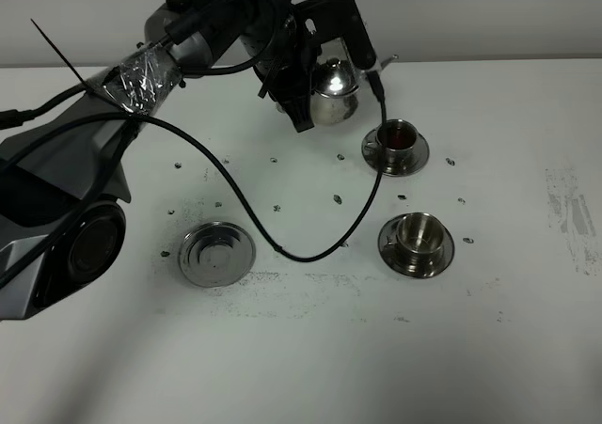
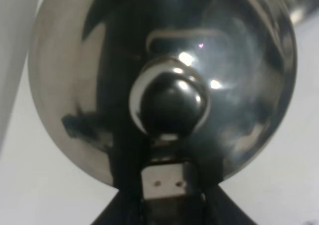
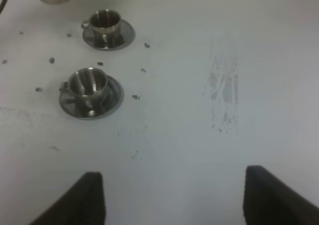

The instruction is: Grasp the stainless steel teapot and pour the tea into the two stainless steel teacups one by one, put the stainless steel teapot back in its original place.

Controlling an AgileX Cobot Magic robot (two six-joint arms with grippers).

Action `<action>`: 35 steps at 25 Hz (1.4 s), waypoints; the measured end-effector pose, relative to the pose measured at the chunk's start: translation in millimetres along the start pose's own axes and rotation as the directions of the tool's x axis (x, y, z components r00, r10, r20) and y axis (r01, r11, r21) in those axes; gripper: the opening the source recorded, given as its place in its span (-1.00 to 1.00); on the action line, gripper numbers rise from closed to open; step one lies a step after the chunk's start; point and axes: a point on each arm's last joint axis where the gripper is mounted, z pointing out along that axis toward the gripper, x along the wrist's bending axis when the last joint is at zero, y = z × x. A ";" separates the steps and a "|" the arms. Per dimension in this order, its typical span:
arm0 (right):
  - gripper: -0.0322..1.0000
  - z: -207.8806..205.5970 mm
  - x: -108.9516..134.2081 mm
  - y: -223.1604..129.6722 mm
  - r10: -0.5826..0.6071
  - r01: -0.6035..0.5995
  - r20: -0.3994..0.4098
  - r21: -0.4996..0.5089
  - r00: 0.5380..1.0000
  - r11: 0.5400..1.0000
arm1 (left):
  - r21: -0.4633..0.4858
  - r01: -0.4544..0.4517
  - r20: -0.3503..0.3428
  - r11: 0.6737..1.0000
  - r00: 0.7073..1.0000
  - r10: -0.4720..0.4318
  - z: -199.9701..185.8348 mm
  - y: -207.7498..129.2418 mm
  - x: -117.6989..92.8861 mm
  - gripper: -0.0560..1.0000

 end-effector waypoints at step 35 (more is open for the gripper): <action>0.21 0.0 0.0 0.0 0.001 -0.001 0.000 0.000 1.000 1.000 | 0.170 0.304 0.073 0.937 0.945 -0.320 43.6 -19.3 -20.9 -0.52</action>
